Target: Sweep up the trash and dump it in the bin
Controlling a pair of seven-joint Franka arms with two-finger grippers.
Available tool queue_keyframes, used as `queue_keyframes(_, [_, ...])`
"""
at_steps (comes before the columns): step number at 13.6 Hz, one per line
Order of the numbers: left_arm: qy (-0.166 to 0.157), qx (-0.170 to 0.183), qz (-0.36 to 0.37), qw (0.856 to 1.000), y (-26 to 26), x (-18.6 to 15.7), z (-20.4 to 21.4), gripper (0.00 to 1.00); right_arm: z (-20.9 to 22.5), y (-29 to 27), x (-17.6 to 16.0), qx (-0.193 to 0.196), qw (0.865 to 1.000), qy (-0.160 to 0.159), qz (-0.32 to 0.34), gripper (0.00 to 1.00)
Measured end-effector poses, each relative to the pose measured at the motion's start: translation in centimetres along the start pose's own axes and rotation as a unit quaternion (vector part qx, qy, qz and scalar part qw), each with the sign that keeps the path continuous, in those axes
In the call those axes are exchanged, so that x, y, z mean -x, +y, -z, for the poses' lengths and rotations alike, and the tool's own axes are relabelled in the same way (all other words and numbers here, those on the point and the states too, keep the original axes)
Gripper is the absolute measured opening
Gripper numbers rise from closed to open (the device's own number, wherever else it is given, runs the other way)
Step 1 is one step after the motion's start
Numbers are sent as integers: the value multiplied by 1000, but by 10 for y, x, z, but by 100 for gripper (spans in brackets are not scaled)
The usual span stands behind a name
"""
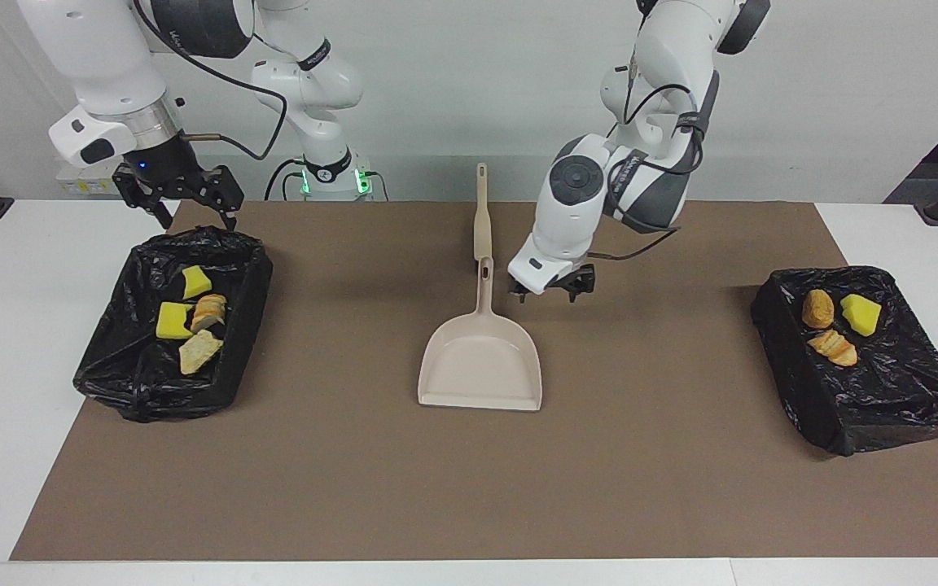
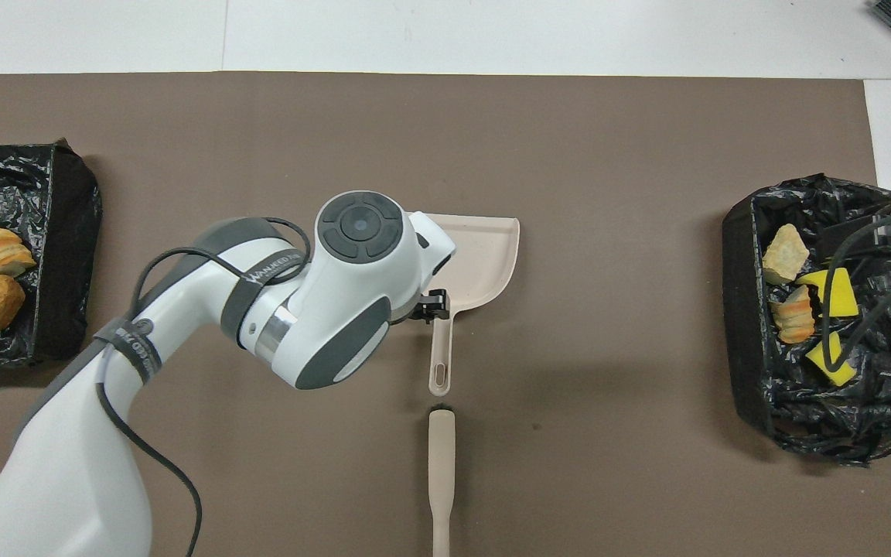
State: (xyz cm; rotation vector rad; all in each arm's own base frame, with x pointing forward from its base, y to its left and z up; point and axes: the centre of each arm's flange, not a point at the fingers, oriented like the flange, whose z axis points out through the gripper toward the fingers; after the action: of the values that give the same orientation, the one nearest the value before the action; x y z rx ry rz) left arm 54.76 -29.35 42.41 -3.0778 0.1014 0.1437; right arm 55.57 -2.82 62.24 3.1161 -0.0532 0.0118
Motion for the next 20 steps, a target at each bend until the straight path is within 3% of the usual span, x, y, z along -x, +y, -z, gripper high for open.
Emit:
queue_keyframes(2, [18,-9,-1,1000,-66,-9,29,100,0,0,0,0,1000,0,0,100])
queue_keyframes(5, [30,33,-20,999,-165,4,80,100,0,0,0,0,1000,0,0,100])
queue_keyframes(9, [50,41,-71,995,-256,29,135,100,0,0,0,0,1000,0,0,100])
queue_keyframes(14, [55,42,-83,994,-270,55,220,100,0,0,0,0,1000,0,0,100])
queue_keyframes(20, [45,41,-83,995,-270,48,235,100,0,0,0,0,1000,0,0,100])
